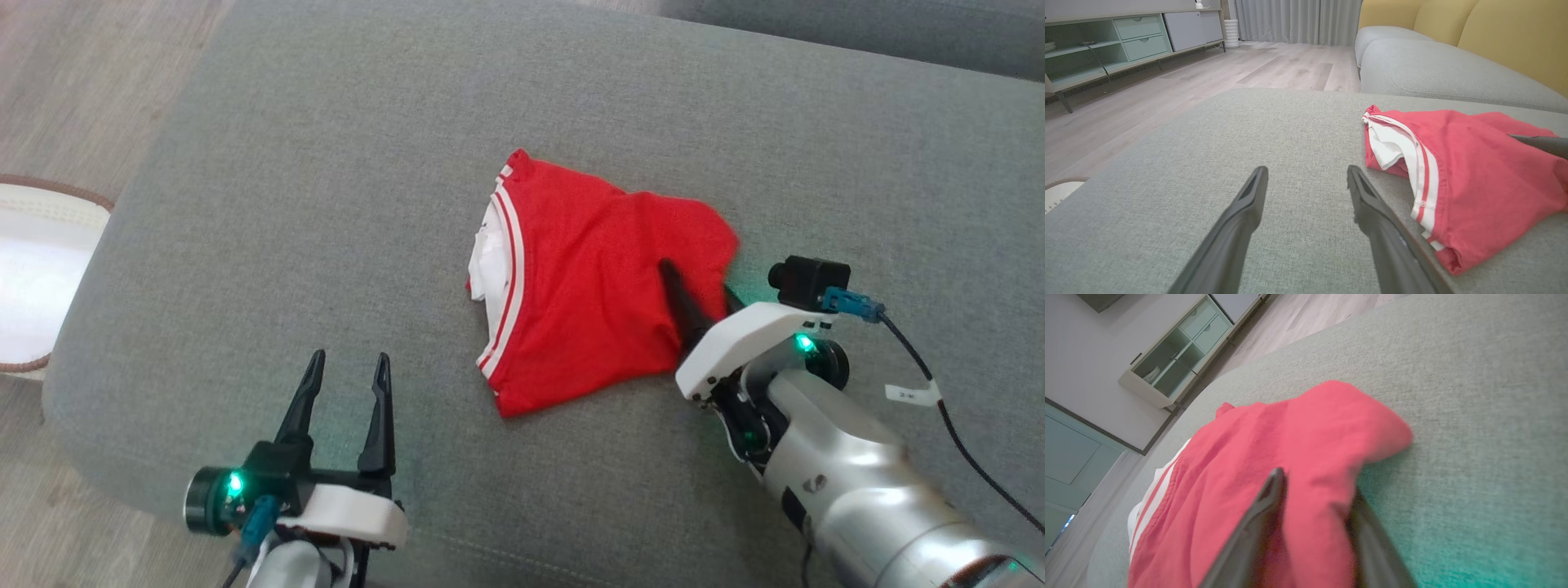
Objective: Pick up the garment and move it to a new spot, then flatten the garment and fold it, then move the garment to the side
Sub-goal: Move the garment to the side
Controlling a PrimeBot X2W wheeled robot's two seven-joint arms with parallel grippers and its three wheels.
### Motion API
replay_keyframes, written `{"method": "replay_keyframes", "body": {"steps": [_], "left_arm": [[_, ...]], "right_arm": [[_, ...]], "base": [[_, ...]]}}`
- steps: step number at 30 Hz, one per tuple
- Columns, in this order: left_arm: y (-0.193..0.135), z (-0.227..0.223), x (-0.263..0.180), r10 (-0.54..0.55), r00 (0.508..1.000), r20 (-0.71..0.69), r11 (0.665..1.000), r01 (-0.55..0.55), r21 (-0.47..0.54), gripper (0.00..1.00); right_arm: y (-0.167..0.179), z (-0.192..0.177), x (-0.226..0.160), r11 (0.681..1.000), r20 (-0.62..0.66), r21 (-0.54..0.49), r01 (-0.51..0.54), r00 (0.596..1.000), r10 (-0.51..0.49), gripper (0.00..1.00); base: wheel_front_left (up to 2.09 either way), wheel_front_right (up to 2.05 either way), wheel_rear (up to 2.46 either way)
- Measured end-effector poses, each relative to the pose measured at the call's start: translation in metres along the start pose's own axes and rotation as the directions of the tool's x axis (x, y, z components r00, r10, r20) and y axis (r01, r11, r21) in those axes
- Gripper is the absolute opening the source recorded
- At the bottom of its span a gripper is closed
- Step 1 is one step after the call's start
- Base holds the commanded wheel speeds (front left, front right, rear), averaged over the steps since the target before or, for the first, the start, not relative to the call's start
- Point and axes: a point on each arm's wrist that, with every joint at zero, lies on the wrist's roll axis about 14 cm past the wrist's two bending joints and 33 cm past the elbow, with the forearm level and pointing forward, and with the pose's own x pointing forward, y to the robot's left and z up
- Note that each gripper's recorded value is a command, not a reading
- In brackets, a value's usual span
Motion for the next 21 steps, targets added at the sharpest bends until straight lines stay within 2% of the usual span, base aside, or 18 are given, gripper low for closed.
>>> {"method": "replay_keyframes", "body": {"steps": [4,8,13,17,21], "left_arm": [[-0.005,0.0,0.002,-0.015,1.0,0.002,1.0,0.015,0.0,1.0],[-0.021,0.002,0.009,-0.069,0.998,0.008,0.998,0.069,0.002,1.0],[-0.056,0.004,0.019,-0.178,0.984,0.013,0.984,0.178,0.006,1.0],[-0.095,0.005,0.027,-0.296,0.955,0.016,0.955,0.296,0.009,1.0],[-0.141,0.008,0.034,-0.418,0.908,0.022,0.908,0.418,0.017,1.0]], "right_arm": [[-0.003,0.006,-0.001,1.0,0.024,0.011,0.022,0.999,-0.022,0.0],[-0.016,0.023,-0.013,0.995,0.089,0.063,0.074,0.993,-0.08,0.0],[-0.052,0.034,-0.047,0.98,0.155,0.092,0.175,0.97,-0.187,0.0],[-0.078,0.032,-0.083,0.962,0.19,0.105,0.254,0.944,-0.27,0.0],[-0.104,0.041,-0.121,0.933,0.247,0.137,0.334,0.9,-0.358,0.0]], "base": [[0.0,0.0,0.0],[0.0,0.0,0.0],[0.0,0.0,0.0],[0.0,0.0,0.0],[0.0,0.0,0.0]]}}
